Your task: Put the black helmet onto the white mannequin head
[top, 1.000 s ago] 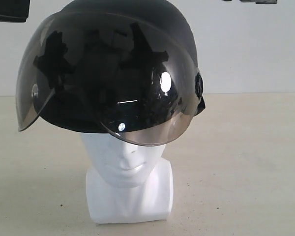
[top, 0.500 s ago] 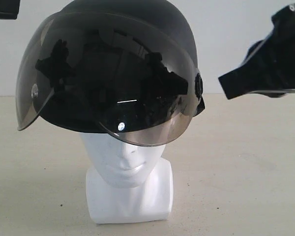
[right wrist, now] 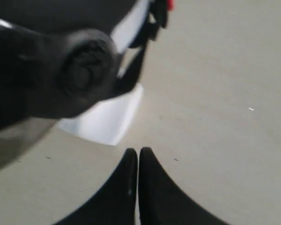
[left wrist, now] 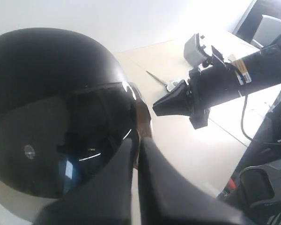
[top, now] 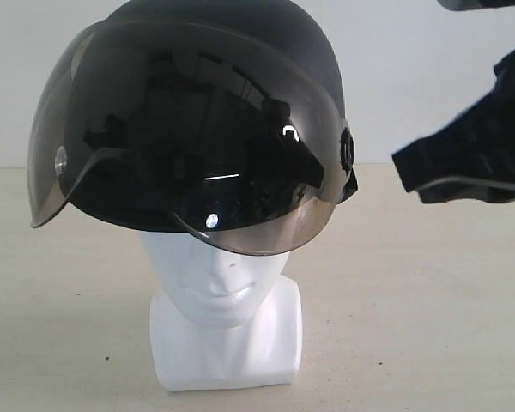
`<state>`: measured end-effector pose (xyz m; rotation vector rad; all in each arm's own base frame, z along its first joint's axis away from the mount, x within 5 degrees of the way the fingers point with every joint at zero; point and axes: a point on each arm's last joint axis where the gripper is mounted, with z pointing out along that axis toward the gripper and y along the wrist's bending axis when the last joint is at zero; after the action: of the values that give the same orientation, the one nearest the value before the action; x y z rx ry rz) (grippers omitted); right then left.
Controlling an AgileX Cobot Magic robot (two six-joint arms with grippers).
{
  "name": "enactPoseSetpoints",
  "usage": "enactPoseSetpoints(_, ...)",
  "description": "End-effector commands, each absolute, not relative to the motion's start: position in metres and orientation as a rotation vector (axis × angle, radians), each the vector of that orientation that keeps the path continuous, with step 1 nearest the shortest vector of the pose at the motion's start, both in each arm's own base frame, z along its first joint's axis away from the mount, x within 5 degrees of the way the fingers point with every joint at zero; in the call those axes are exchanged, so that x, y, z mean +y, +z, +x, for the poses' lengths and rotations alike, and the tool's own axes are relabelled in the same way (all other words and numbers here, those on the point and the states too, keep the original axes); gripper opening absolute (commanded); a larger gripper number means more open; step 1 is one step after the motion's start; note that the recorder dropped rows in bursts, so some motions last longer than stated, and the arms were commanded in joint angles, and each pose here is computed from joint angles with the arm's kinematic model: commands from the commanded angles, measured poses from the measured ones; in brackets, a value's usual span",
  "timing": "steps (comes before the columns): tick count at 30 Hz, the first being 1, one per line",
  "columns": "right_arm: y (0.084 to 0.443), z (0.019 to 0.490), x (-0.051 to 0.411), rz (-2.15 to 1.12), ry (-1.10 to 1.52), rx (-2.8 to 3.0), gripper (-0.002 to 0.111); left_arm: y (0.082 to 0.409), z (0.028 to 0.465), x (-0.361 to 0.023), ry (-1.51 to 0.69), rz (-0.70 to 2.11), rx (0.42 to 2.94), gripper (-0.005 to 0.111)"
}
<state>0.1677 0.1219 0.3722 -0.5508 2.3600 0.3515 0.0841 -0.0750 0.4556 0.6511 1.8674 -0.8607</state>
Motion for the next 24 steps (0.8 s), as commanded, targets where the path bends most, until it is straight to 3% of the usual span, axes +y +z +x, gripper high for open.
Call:
enactPoseSetpoints(1, 0.386, 0.163, 0.142, -0.557, 0.676, 2.220, 0.001, 0.445, 0.060, -0.069, -0.754, 0.654, 1.811, 0.005)
enactPoseSetpoints(6, 0.411, 0.164, 0.149, -0.533, 0.817, 2.046, 0.001, 0.438, 0.054, -0.058, -0.611, 0.613, 1.816, 0.005)
enactPoseSetpoints(13, 0.458, 0.161, 0.147, -0.474, 0.890, 1.860, 0.001, 0.434, 0.085, -0.058, -0.396, 0.651, 1.820, 0.005)
enactPoseSetpoints(17, 0.463, 0.164, 0.148, -0.429, 0.921, 1.812, 0.001, 0.439, 0.116, -0.065, -0.381, 0.519, 1.770, 0.005)
enactPoseSetpoints(24, 0.456, 0.182, 0.164, -0.410, 0.961, 1.798, 0.001, 0.403, 0.186, -0.100, -0.441, 0.535, 1.947, 0.005)
